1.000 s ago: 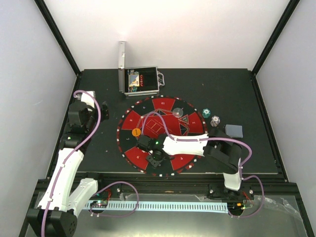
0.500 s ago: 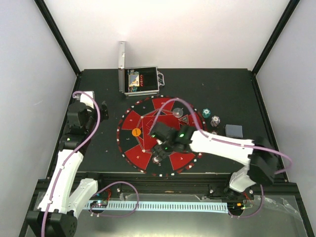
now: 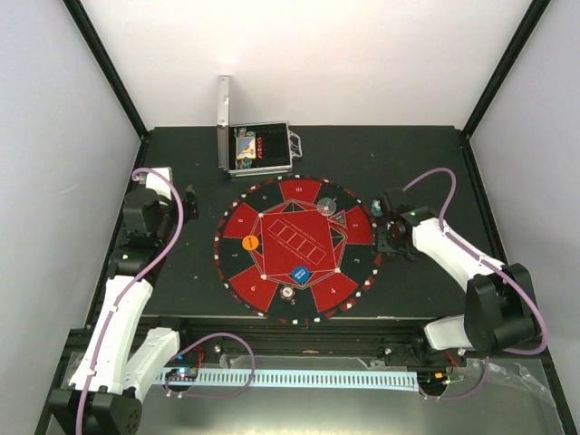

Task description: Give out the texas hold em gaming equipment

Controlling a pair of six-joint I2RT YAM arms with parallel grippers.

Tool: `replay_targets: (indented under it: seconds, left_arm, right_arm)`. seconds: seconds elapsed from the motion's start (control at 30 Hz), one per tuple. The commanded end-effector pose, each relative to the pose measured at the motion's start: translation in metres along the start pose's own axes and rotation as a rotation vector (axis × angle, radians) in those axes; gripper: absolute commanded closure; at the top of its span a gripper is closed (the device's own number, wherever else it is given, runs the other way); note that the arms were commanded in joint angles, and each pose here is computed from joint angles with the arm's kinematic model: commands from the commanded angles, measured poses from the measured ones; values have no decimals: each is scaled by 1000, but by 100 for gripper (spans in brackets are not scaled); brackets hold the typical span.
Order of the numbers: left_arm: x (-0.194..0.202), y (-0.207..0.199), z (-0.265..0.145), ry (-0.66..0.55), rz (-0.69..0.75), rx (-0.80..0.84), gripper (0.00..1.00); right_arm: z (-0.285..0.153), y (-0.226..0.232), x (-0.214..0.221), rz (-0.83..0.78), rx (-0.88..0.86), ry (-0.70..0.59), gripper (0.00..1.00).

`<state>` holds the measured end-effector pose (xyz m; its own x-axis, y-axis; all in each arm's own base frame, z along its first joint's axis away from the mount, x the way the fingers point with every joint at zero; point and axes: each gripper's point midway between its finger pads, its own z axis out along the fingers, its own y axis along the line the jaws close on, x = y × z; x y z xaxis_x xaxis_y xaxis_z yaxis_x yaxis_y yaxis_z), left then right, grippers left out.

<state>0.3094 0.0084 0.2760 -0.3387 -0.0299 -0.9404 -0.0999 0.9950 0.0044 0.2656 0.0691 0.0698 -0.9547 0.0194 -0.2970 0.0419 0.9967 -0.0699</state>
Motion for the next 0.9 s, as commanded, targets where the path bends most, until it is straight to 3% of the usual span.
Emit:
replay_targets:
  seconds: [0.0, 0.33, 0.87]
  left_arm:
    - [-15, 1, -7, -43, -16, -7, 1]
    - [-15, 2, -8, -46, -17, -9, 1]
    - [-15, 2, -7, -44, -17, -8, 1]
  right_arm:
    - [3, -11, -14, 26, 13, -40, 15]
    - [22, -14, -17, 54, 10, -4, 19]
    - [49, -15, -17, 86, -4, 50, 41]
